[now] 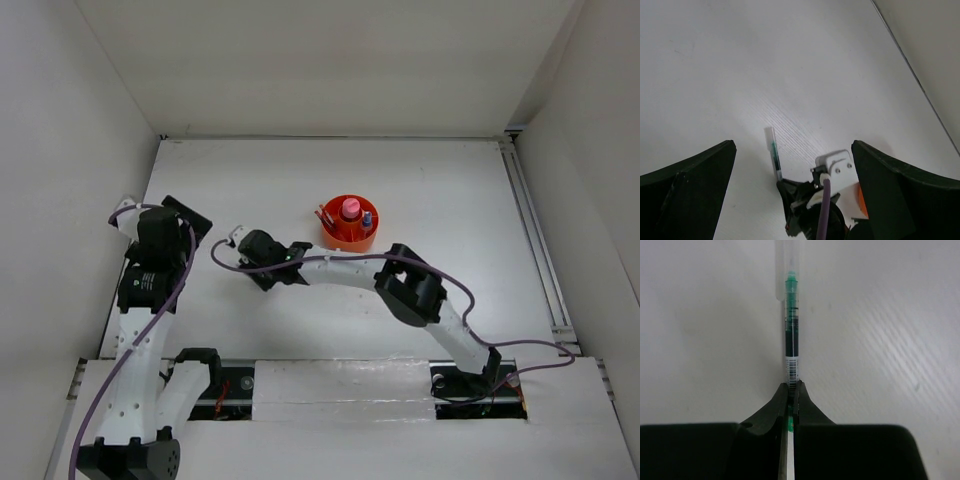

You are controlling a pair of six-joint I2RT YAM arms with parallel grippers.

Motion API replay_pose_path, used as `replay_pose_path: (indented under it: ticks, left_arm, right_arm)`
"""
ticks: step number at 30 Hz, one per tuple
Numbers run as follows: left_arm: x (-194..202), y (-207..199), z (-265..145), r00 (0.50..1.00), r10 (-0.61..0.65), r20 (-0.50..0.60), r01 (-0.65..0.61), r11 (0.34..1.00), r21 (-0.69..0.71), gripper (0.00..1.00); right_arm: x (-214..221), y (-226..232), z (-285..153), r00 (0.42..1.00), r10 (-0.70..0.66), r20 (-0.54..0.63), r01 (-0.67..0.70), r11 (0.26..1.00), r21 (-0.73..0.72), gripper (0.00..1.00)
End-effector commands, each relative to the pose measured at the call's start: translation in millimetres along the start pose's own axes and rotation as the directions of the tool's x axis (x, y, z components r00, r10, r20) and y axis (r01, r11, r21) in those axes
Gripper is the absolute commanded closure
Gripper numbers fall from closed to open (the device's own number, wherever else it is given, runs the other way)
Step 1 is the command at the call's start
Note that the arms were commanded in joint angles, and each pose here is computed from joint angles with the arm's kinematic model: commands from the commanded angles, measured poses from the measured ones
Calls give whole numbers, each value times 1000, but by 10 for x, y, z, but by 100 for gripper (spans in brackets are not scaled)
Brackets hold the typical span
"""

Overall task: Sort the stationery into containers
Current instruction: Pick up the pen from the center of the board.

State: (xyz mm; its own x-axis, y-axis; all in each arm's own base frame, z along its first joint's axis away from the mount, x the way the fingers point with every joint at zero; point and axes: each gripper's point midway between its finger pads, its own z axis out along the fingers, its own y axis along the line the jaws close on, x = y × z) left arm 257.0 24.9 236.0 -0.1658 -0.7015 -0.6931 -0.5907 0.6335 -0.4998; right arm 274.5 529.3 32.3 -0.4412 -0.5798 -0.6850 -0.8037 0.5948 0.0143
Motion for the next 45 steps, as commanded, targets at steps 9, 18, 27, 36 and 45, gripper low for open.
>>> replay_pose_path:
  ticks: [9,18,27,36,45]
  left_arm:
    - [430,-812,-219,978,148,-145,-48,845,533,0]
    - [582,-1439,-714,958,185,-217,75,569,819,0]
    - [877,-1456,-637,922,233,-310,157,507,848,1]
    - [990,-1499,-652,900,263,-348,205,448,870,16]
    - [1011,-1504,-604,900,263,-346,204,447,871,58]
  right_arm:
    - [-243,-576,-1347,980,107,167,-119,991,62,100]
    - [-435,-905,-2169,912,226,343,-246,969,16,100]
    - [-656,-695,-2474,879,234,415,-211,972,-102,100]
    - [-859,-428,-2621,855,241,460,-144,961,-236,100]
    - [-947,-222,-2658,853,234,466,-83,943,-322,100]
